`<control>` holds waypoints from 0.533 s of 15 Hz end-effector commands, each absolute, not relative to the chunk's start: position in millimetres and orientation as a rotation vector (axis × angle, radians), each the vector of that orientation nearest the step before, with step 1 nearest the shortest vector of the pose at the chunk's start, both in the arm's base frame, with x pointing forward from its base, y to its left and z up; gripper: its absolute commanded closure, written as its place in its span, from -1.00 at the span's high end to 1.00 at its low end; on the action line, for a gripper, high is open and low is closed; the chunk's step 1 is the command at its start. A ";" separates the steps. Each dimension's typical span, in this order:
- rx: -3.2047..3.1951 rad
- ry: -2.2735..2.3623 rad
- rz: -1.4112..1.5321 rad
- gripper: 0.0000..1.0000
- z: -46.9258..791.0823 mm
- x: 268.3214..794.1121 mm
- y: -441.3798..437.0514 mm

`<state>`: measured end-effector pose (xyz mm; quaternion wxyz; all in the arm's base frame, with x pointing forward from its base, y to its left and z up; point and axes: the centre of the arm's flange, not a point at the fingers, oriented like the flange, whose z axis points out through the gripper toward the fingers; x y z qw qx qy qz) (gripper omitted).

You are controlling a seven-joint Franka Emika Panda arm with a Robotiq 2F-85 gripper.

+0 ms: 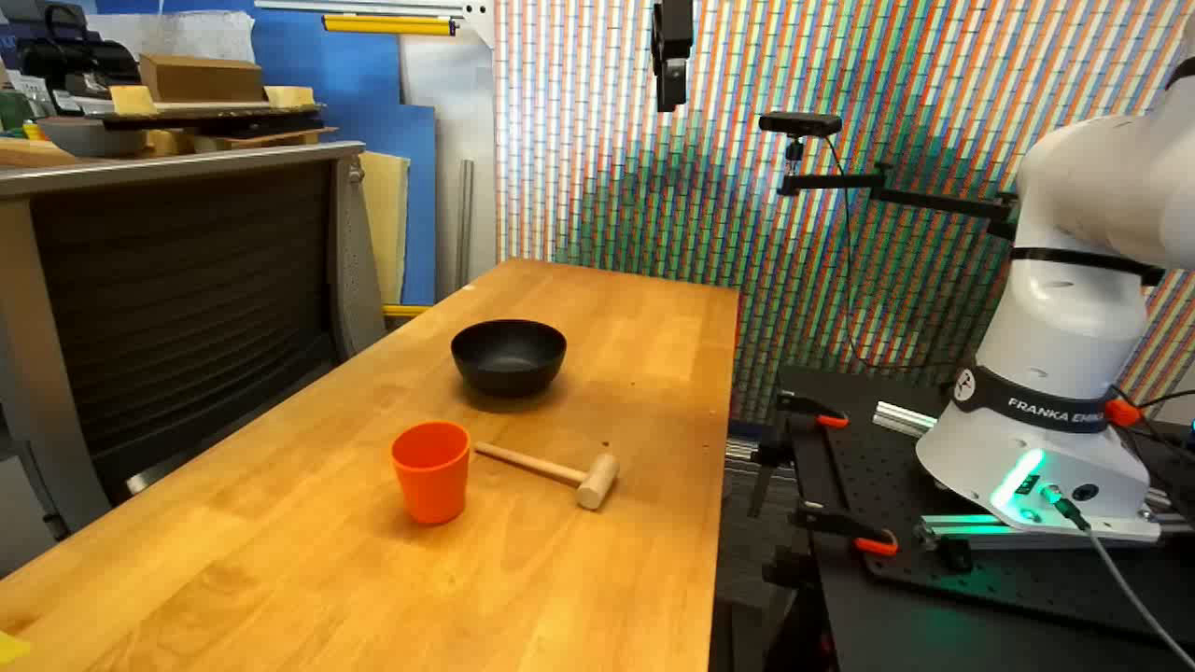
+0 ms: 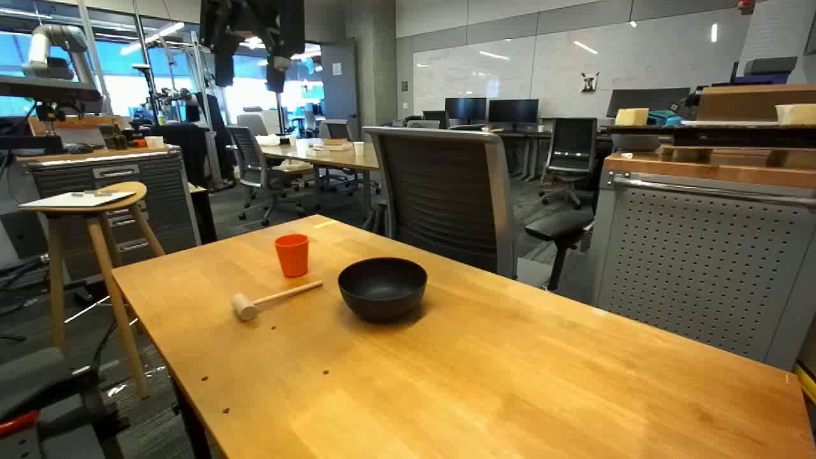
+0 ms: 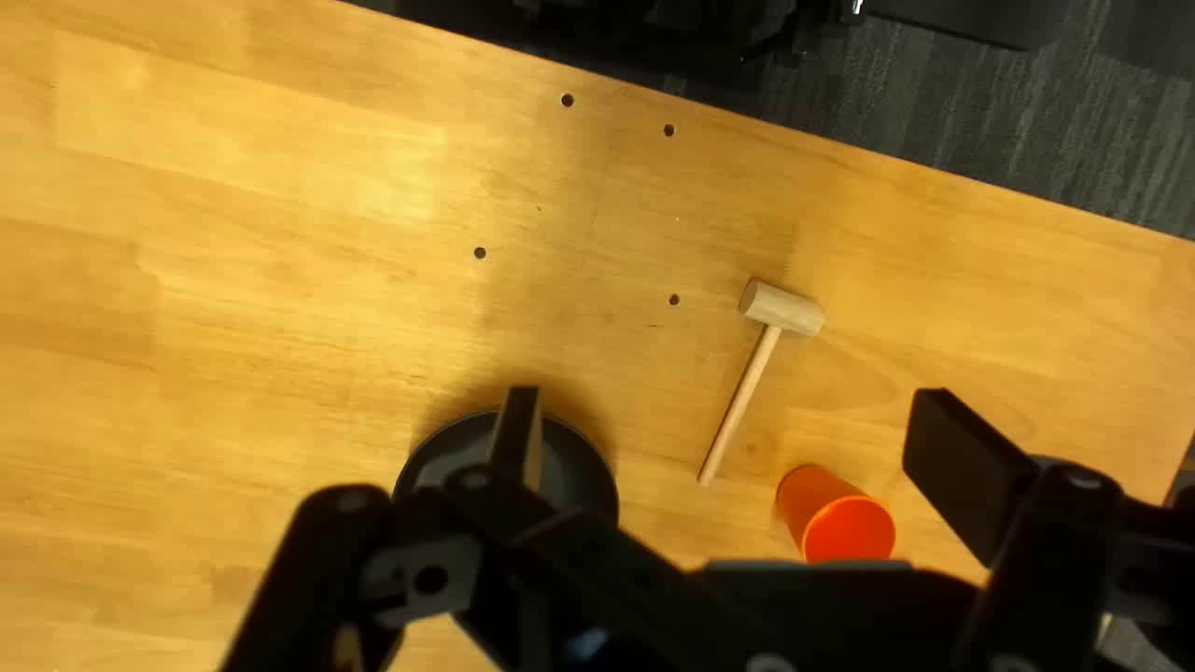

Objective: Take the orange cup and put it in the black bowl

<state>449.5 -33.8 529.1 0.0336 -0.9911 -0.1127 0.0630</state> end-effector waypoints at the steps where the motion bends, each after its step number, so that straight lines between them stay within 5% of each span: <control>1: -3.049 -0.347 0.190 1.00 530.3 449.8 -33.9; 5: -3.050 -0.180 0.194 1.00 520.6 465.1 -25.4; 8: -3.003 0.057 0.073 1.00 495.5 529.1 13.2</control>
